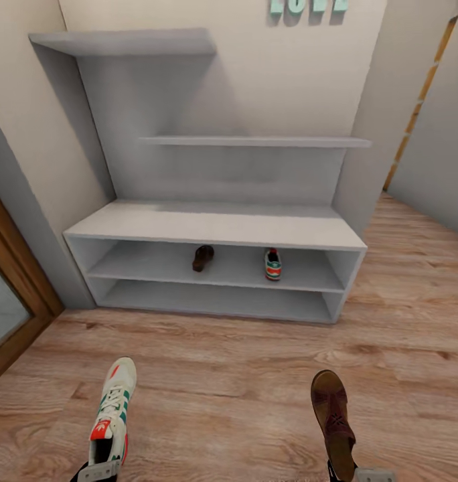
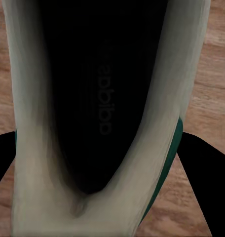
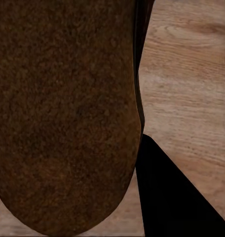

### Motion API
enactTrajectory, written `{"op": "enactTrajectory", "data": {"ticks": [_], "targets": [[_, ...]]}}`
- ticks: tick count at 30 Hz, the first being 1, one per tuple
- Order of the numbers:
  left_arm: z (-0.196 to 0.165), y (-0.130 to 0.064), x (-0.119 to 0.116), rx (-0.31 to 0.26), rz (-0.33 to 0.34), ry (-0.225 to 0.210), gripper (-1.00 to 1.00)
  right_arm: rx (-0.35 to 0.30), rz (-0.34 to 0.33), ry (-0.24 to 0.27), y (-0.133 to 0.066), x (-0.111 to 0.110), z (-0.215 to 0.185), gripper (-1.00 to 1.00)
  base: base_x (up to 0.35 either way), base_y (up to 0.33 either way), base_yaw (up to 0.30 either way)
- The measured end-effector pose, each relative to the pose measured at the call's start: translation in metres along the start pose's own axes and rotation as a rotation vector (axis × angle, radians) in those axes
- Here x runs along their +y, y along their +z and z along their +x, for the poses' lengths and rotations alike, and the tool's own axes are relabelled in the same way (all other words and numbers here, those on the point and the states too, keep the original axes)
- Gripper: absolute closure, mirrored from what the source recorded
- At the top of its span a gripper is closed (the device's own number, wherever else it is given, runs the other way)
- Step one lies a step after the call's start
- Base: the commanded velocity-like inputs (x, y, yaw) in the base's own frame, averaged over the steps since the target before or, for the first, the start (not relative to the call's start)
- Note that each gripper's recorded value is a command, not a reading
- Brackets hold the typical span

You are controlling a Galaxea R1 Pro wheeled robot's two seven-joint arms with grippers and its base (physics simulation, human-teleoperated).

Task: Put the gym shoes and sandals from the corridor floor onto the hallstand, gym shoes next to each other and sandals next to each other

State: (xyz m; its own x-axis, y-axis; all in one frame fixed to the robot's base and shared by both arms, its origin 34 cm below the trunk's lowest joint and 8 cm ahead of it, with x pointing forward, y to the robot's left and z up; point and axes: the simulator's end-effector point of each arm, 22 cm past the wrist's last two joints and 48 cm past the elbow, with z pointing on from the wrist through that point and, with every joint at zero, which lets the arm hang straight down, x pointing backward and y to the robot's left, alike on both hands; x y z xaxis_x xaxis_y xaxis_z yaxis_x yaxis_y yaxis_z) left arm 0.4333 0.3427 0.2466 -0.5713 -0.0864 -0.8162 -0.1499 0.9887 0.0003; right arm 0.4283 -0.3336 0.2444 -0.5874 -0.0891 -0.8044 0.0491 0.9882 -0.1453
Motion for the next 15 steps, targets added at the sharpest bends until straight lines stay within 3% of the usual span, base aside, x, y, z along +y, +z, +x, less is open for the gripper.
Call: {"op": "enactTrajectory", "data": {"ticks": [6,15], "targets": [[0.0002,-0.0001,-0.0001,0.001,0.0,0.0,1.0,0.0,0.0,0.0,0.0,0.0,-0.0001,1.0,0.002,0.256,-0.263],[0.0002,0.0,-0.0002,0.001,0.0,0.0,1.0,0.0,0.0,0.0,0.0,-0.0002,-0.0001,1.0,0.0,0.014,-0.263]]}}
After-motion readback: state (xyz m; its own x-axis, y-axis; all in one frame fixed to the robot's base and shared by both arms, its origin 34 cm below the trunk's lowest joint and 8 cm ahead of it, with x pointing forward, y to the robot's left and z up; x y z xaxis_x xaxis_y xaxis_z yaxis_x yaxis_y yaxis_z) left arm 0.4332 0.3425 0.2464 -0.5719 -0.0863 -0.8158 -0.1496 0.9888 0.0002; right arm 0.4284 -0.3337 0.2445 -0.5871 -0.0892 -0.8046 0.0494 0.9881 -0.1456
